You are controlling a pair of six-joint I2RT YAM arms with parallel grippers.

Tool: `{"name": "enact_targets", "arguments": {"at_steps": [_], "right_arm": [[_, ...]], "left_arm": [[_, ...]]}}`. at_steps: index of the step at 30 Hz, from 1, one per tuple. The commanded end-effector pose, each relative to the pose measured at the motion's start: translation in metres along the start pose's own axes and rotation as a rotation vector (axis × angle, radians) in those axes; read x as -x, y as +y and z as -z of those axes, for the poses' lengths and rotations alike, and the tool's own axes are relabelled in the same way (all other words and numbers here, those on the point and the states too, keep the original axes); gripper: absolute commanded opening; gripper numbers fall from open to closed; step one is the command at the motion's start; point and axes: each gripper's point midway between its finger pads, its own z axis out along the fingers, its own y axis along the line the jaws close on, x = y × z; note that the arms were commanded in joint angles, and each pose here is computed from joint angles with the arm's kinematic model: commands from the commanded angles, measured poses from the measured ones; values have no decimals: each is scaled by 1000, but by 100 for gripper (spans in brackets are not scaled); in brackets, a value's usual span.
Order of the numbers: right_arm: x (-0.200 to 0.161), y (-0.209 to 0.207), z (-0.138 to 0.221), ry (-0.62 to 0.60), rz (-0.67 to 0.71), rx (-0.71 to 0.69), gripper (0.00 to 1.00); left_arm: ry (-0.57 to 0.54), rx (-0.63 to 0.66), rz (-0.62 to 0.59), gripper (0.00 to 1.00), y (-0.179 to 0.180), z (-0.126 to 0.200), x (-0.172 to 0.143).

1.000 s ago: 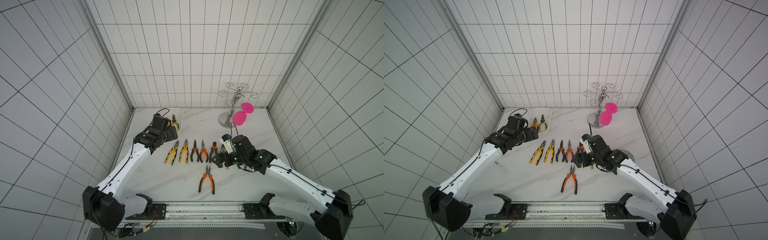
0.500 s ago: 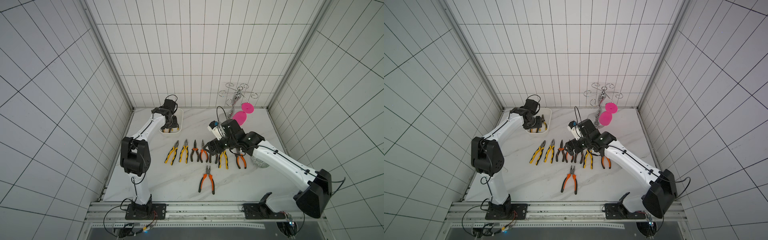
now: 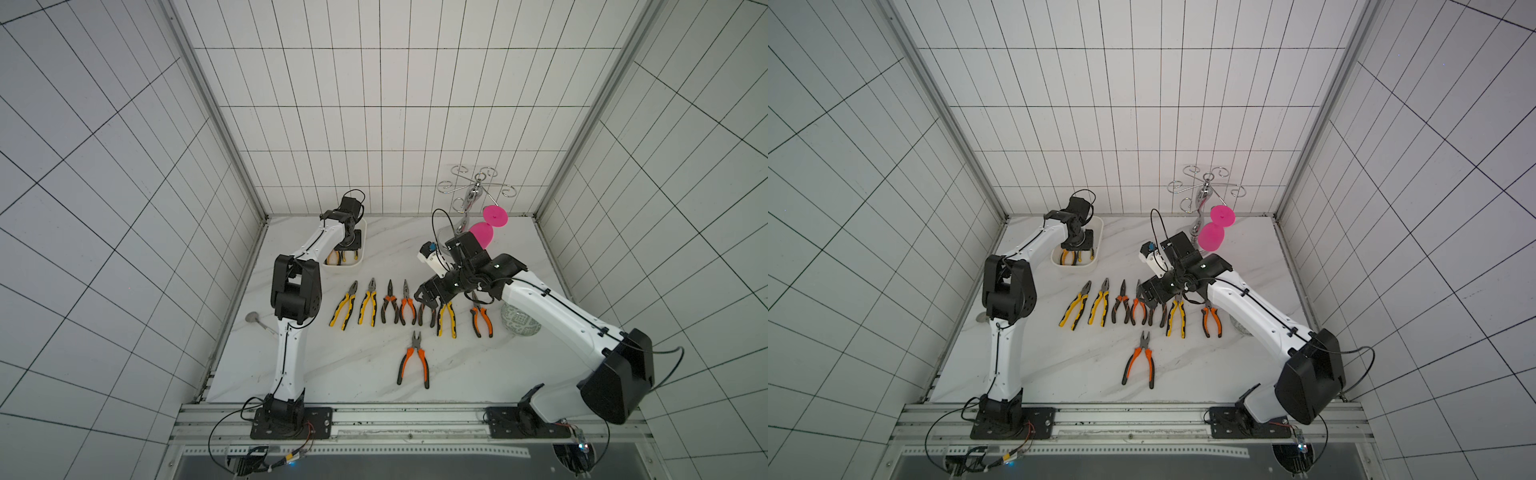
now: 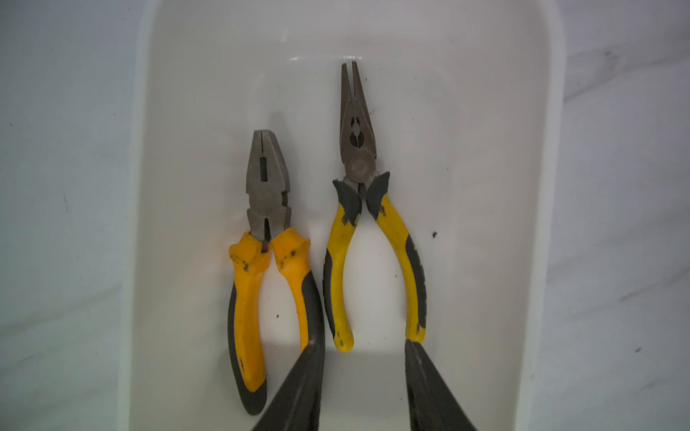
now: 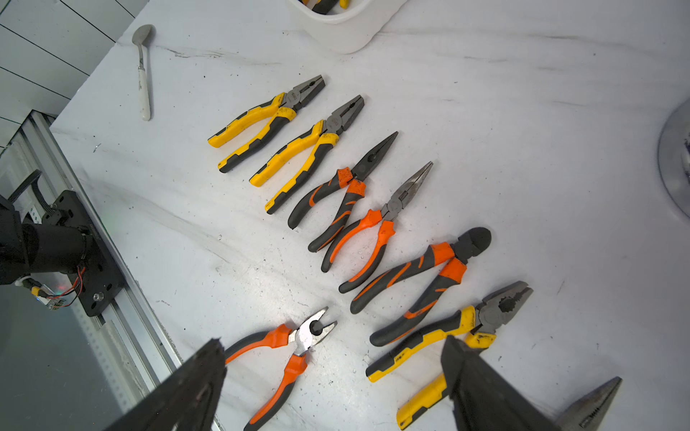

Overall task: Take the pliers out of the storage box
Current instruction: Pick up the pliers from the storage box.

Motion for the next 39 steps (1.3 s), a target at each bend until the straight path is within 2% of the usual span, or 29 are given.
{"name": "enact_targets", "arguments": {"at_steps": [1, 6, 13, 18, 21, 25, 31, 39], "right_arm": [[9, 0, 9, -4, 12, 10, 93], [6, -9, 13, 7, -10, -10, 93], [3, -15, 14, 21, -37, -17, 93], [2, -17, 14, 27, -51, -20, 93], [3, -17, 15, 29, -56, -20, 93], [3, -18, 16, 31, -61, -24, 92], [2, -16, 22, 25, -68, -25, 92], [4, -15, 28, -7, -85, -29, 92]], "left_arm": [[-29, 18, -30, 29, 4, -20, 13], [-23, 49, -27, 29, 11, -43, 11], [28, 11, -32, 26, 5, -67, -4], [31, -20, 0, 16, 3, -70, -3], [49, -31, 25, 2, 4, -74, -7], [66, -45, 28, 0, 2, -75, -11], [28, -79, 35, 0, -1, -47, 4], [-173, -178, 28, 0, -4, 19, 37]]}}
